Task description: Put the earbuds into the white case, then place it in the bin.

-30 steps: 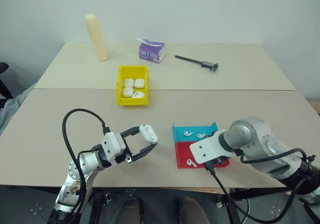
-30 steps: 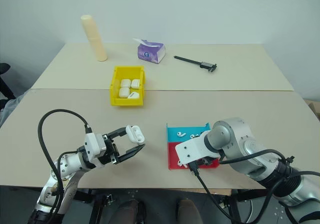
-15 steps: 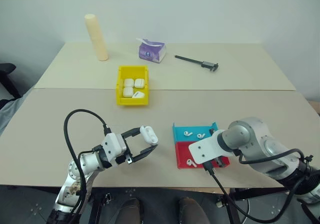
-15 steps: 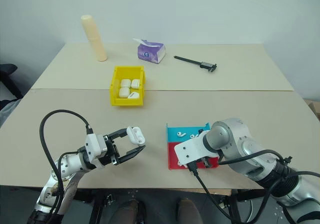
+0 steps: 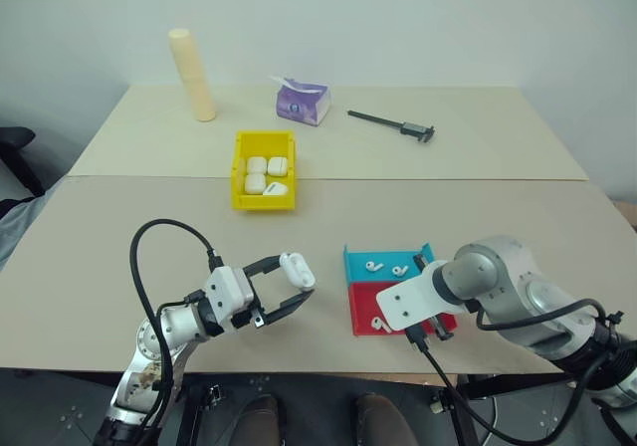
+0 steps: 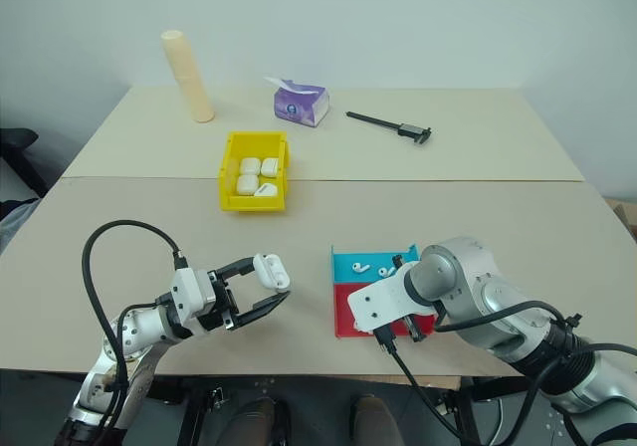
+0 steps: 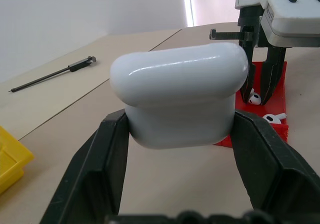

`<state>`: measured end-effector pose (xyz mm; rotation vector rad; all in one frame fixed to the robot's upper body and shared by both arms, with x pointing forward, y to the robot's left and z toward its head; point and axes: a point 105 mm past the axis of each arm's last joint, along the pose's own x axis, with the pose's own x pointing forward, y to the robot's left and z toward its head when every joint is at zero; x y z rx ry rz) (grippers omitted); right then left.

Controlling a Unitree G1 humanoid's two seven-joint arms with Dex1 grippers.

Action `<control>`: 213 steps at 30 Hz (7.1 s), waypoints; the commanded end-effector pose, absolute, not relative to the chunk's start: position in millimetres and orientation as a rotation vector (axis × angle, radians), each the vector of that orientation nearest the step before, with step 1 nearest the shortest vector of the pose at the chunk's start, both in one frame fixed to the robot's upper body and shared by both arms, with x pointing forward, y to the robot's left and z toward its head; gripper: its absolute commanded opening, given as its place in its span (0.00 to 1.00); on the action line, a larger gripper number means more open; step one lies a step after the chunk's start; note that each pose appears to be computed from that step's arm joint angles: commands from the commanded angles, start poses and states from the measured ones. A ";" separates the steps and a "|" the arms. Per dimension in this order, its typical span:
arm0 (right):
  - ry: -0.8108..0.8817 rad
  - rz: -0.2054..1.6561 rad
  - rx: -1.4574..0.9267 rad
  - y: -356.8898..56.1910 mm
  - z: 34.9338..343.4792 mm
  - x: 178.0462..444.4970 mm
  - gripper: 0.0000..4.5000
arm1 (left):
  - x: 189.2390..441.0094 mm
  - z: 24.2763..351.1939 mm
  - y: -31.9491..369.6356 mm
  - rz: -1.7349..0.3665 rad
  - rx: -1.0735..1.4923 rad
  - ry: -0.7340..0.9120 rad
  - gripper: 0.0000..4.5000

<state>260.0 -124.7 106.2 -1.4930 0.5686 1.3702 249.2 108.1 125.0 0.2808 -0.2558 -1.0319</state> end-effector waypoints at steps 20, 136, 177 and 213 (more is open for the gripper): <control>0.225 1.230 -0.999 -132.5 218.5 253.3 0.15 | 233.4 177.2 86.6 -1.252 0.177 -0.444 0.61; 0.329 1.636 -1.719 -78.4 137.2 344.5 0.61 | 221.6 143.4 111.8 -1.179 0.484 -0.235 0.61; 0.344 1.657 -1.778 -82.2 117.9 345.2 0.36 | 223.0 139.9 114.9 -1.172 0.517 -0.227 0.61; 0.276 1.528 -1.532 -91.8 147.5 333.1 0.28 | 234.4 142.8 115.8 -1.205 0.534 -0.251 0.61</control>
